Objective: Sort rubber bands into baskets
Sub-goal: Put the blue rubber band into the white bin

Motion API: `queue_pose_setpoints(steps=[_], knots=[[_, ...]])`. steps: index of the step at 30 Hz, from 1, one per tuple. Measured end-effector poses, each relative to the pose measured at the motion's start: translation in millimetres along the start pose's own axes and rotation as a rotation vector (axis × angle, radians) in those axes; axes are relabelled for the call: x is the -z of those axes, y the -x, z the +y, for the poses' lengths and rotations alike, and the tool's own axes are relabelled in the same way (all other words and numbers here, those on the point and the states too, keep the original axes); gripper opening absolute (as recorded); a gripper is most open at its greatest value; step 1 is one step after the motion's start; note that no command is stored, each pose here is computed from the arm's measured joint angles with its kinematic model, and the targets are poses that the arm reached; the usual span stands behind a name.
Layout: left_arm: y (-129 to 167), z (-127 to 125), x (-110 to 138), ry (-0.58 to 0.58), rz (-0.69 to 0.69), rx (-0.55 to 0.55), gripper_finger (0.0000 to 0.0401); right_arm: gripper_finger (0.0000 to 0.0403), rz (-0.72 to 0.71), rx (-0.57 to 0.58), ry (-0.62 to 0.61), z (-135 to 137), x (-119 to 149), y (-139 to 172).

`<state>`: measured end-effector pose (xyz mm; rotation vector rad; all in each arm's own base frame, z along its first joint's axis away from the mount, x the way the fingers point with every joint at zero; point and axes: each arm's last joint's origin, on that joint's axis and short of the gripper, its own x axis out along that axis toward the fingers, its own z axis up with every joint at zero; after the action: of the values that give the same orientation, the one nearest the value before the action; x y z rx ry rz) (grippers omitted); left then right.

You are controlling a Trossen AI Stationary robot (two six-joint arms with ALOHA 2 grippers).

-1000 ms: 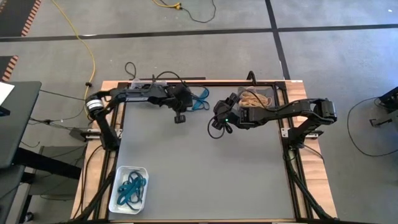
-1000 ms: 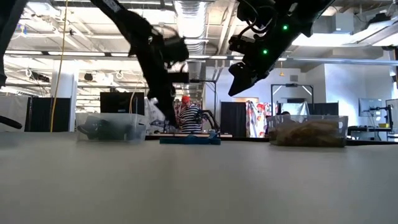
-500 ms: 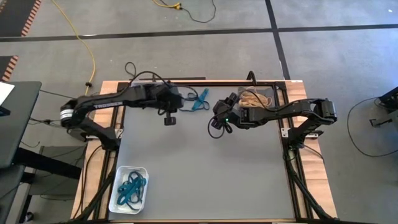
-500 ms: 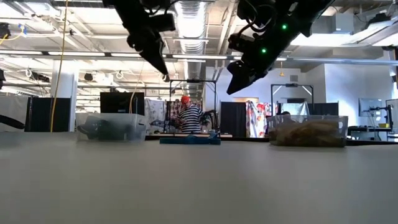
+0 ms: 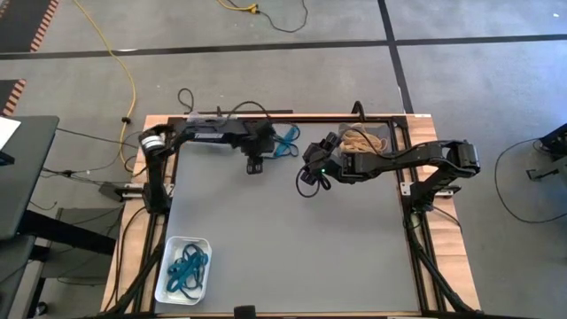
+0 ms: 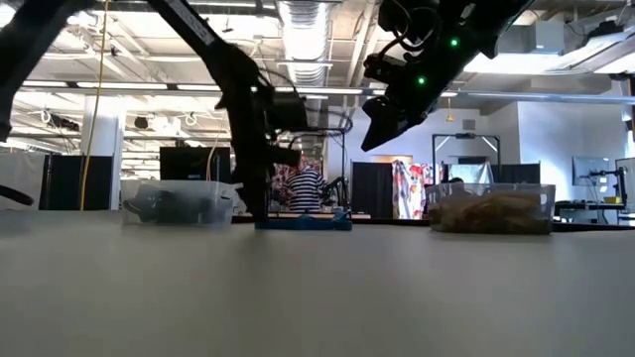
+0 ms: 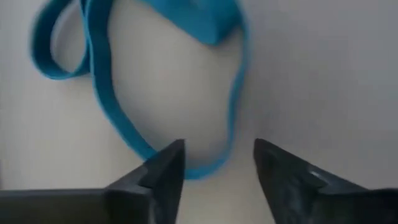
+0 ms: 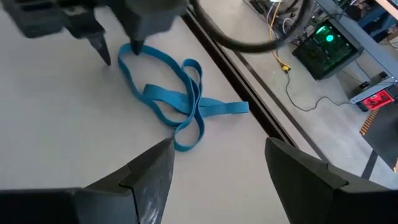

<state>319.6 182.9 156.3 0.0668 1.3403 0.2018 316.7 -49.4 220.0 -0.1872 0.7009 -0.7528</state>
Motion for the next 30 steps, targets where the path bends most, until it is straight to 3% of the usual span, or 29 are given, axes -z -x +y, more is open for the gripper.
queue_pose_setpoints(steps=[4, 8, 12, 18, 25, 30], knots=[[-16, 14, -2, 0.036, 0.008, 0.059, 0.0215, 0.0282, 0.012, -0.005, 0.009, 0, 1, 0], [-18, 22, -5, 0.044, 0.002, 0.062, 0.0208, 0.0282, 0.030, -0.008, 0.020, 0, 3, 0], [-18, 22, -5, 0.011, 0.001, 0.076, 0.0155, 0.0282, 0.041, -0.007, 0.027, 0, 5, 0], [-17, 11, -4, -0.052, 0.016, 0.140, 0.0016, 0.0282, 0.040, -0.007, 0.023, 0, 5, 0], [-8, -18, -12, -0.136, 0.106, 0.132, 0.0001, 0.0282, 0.037, -0.010, 0.016, 1, 4, 1], [21, -39, -19, -0.191, 0.138, 0.158, 0.0000, 0.0282, 0.036, -0.012, 0.018, 2, 4, 1]])
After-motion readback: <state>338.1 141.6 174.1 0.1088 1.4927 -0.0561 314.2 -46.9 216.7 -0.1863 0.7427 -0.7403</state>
